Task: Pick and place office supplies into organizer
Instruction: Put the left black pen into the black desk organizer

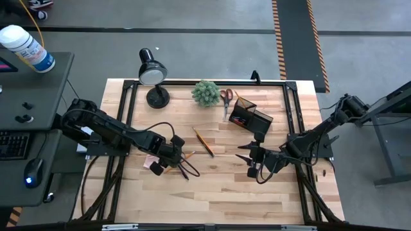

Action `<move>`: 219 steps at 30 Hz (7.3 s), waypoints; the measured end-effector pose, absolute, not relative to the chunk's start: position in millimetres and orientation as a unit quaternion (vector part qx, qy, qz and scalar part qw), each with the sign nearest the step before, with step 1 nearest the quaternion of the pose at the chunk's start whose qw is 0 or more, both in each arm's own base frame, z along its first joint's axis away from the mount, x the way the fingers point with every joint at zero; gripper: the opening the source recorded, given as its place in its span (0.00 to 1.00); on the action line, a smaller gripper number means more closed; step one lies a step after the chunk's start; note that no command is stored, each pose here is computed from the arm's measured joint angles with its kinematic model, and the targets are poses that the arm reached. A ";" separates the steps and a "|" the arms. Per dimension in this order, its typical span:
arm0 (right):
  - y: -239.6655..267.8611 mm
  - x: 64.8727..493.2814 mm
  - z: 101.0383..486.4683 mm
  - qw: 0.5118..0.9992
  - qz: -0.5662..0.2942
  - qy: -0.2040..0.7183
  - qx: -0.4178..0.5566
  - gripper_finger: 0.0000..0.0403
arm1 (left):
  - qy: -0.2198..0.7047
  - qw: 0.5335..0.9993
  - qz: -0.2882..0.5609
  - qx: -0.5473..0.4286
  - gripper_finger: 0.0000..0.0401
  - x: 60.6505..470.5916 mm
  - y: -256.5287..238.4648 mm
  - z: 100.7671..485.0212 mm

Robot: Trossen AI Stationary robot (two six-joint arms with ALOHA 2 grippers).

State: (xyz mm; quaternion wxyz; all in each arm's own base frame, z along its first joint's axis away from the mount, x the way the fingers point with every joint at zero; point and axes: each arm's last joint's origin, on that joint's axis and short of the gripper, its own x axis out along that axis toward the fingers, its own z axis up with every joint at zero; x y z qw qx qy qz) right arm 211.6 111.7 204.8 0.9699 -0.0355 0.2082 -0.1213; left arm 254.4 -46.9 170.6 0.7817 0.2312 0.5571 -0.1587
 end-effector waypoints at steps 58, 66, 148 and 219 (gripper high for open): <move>111.9 211.7 205.0 0.970 -0.119 0.208 -0.034 0.36 | 0.592 0.749 -0.156 0.253 0.34 263.7 -47.4 142.2; 111.9 211.8 205.2 0.970 -0.119 0.208 -0.034 0.36 | 0.593 0.749 -0.156 0.253 0.34 263.6 -47.4 142.1; 124.4 208.6 203.5 0.971 -0.001 0.240 0.006 0.36 | 0.571 0.457 0.143 0.667 0.00 356.3 45.4 284.4; 130.2 208.8 208.8 0.977 0.017 0.212 0.004 0.36 | 0.440 0.249 0.062 0.860 0.02 471.6 173.8 206.9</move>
